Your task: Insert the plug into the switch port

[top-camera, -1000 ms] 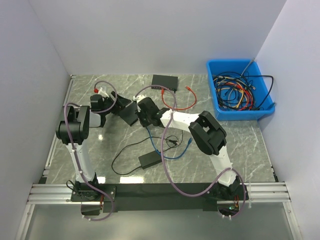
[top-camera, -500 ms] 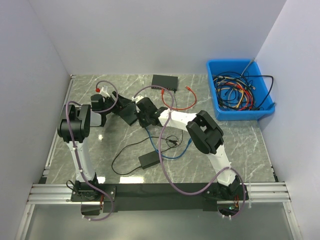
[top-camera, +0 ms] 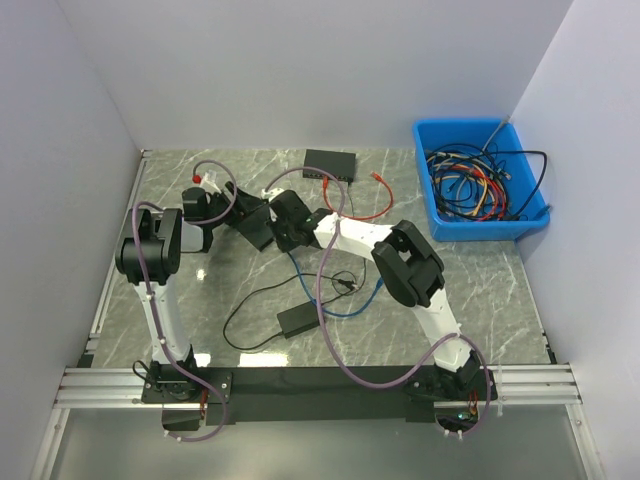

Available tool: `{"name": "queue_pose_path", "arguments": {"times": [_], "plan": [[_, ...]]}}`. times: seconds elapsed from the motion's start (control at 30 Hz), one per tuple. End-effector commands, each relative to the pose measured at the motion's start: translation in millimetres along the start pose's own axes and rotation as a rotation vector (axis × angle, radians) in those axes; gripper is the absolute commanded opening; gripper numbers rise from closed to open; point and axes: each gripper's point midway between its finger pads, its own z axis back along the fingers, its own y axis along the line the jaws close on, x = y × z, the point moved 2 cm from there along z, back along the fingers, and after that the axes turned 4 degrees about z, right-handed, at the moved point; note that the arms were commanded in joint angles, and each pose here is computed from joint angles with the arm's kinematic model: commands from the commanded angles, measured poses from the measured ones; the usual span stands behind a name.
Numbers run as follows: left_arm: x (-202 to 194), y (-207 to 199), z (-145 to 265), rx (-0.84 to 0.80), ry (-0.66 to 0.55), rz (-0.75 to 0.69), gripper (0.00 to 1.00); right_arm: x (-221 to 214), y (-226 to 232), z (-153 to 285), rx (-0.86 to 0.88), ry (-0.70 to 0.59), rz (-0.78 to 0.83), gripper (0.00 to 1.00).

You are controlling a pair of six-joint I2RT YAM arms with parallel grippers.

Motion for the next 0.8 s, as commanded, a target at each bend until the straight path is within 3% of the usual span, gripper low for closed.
{"name": "queue_pose_path", "arguments": {"times": [0.0,0.77], "plan": [[0.8,-12.1,-5.6,-0.06,0.013,-0.043,0.77,31.6,4.2,0.8,0.004,-0.082,-0.008,0.0],[-35.1,-8.2,-14.6,-0.119,0.158,-0.028,0.72,46.2,5.7,-10.5,0.0,-0.119,0.02,0.0]]}}
